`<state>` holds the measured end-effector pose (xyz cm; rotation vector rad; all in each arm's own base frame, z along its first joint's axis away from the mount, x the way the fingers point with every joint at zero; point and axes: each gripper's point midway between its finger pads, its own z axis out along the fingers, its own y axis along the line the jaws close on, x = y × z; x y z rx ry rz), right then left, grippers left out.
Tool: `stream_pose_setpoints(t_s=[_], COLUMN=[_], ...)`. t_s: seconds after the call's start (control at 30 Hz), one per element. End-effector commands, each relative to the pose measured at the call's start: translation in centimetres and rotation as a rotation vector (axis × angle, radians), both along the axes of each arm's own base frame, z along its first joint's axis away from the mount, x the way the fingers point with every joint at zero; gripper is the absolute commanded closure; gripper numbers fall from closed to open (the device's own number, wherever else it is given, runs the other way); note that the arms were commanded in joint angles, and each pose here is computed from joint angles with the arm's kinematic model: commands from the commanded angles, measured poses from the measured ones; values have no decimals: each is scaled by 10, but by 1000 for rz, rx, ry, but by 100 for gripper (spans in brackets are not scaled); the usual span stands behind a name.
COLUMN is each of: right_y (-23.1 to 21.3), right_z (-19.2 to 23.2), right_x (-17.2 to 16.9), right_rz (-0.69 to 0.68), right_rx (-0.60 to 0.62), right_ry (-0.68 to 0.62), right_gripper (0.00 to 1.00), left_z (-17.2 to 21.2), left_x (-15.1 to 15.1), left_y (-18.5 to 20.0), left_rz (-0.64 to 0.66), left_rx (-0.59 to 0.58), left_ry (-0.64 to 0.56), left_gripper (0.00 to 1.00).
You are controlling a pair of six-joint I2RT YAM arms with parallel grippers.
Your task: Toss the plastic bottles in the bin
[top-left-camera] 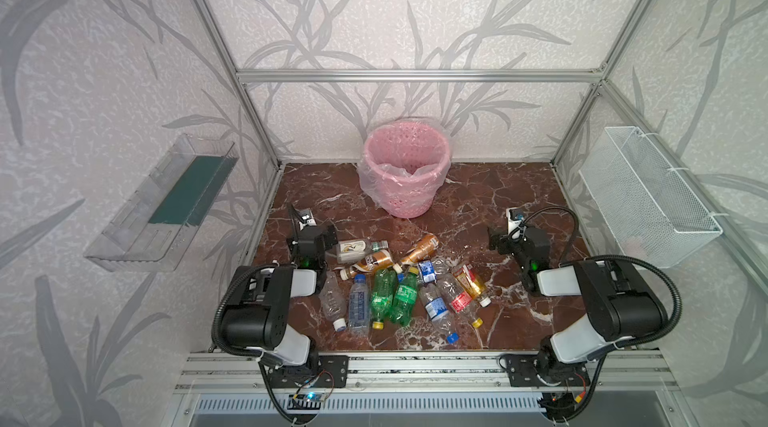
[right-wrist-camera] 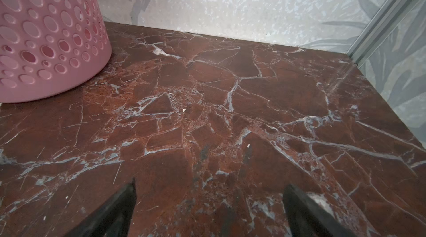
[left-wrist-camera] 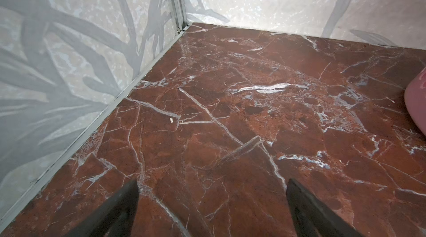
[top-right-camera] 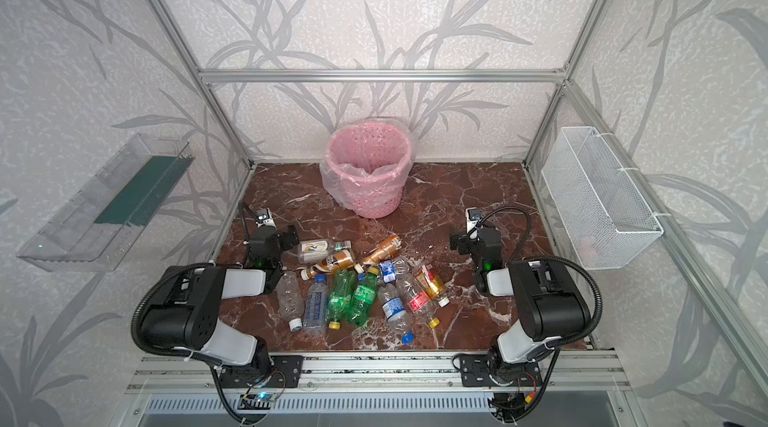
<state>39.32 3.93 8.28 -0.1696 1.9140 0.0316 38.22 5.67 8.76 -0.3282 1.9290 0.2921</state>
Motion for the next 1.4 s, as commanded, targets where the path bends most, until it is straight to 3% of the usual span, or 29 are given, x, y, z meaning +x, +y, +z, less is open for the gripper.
stream_pose_setpoints(t_s=[0.0, 1.27, 1.37], right_y=[-2, -2, -4], right_z=[9, 10, 13], right_x=[5, 6, 5], right_rz=[-9, -11, -23], right_rx=[7, 7, 10], right_ry=[-25, -27, -36], right_gripper=[1, 1, 0], left_z=[8, 8, 9], left_x=[4, 4, 5], left_y=[1, 0, 1], left_rz=[-7, -8, -7], left_rx=[14, 13, 14], left_ry=[-17, -16, -21], left_gripper=[1, 1, 5])
